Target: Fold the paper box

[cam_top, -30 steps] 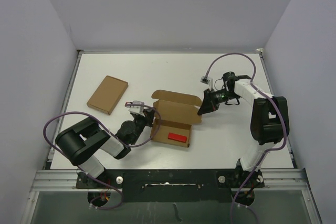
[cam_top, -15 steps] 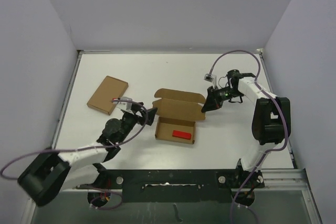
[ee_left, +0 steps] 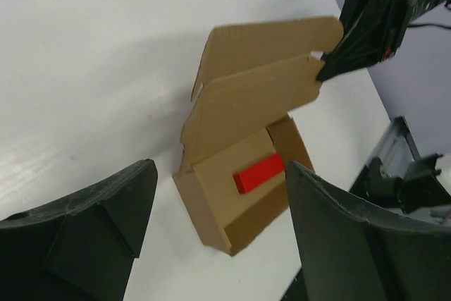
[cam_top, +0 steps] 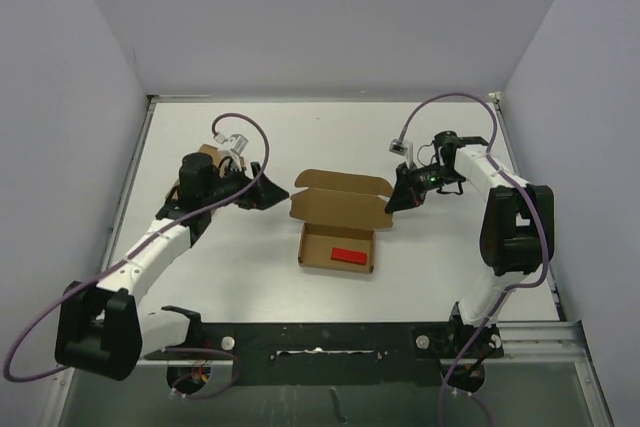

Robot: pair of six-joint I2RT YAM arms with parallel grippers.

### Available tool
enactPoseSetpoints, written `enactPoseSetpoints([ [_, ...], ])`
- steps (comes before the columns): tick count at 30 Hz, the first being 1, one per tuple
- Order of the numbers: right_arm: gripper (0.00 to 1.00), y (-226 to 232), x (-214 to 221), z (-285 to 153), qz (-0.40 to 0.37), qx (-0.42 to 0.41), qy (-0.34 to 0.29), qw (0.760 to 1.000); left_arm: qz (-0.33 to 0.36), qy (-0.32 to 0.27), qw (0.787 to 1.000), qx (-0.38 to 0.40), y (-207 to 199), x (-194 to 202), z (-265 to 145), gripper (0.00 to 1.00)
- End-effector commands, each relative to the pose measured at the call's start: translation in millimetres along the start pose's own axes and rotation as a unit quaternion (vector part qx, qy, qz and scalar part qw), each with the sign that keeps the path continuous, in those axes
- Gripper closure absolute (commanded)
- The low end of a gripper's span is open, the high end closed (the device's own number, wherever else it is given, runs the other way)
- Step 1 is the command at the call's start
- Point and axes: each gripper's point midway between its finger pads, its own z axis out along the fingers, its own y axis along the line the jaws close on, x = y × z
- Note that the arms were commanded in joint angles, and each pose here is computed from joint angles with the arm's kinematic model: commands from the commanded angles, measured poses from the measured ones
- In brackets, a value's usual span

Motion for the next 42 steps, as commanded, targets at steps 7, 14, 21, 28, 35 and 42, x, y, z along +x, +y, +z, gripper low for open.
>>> enactPoseSetpoints([
  [7, 1.0, 2, -12, -7, -0.017, -0.001, -0.013, 1.0, 0.005, 0.101, 0.992, 0.073, 1, 9, 34, 0.38],
  [14, 1.0, 3, -12, -7, -0.016, -0.002, -0.013, 1.0, 0.016, 0.131, 0.986, 0.1, 7, 13, 61, 0.54],
  [21, 1.0, 4, -13, -7, -0.016, -0.005, -0.015, 1.0, 0.026, 0.162, 0.98, 0.111, 4, 26, 73, 0.61],
  [28, 1.0, 4, -14, -8, -0.016, -0.006, -0.018, 1.0, 0.032, 0.19, 0.979, 0.069, 20, 38, 77, 0.63],
  [35, 1.0, 4, -14, -7, -0.015, -0.007, -0.018, 1.0, 0.041, 0.193, 0.978, 0.065, 22, 38, 77, 0.63],
  [42, 1.0, 4, -14, -7, -0.015, -0.007, -0.018, 1.0, 0.038, 0.203, 0.975, 0.089, 15, 44, 78, 0.77],
])
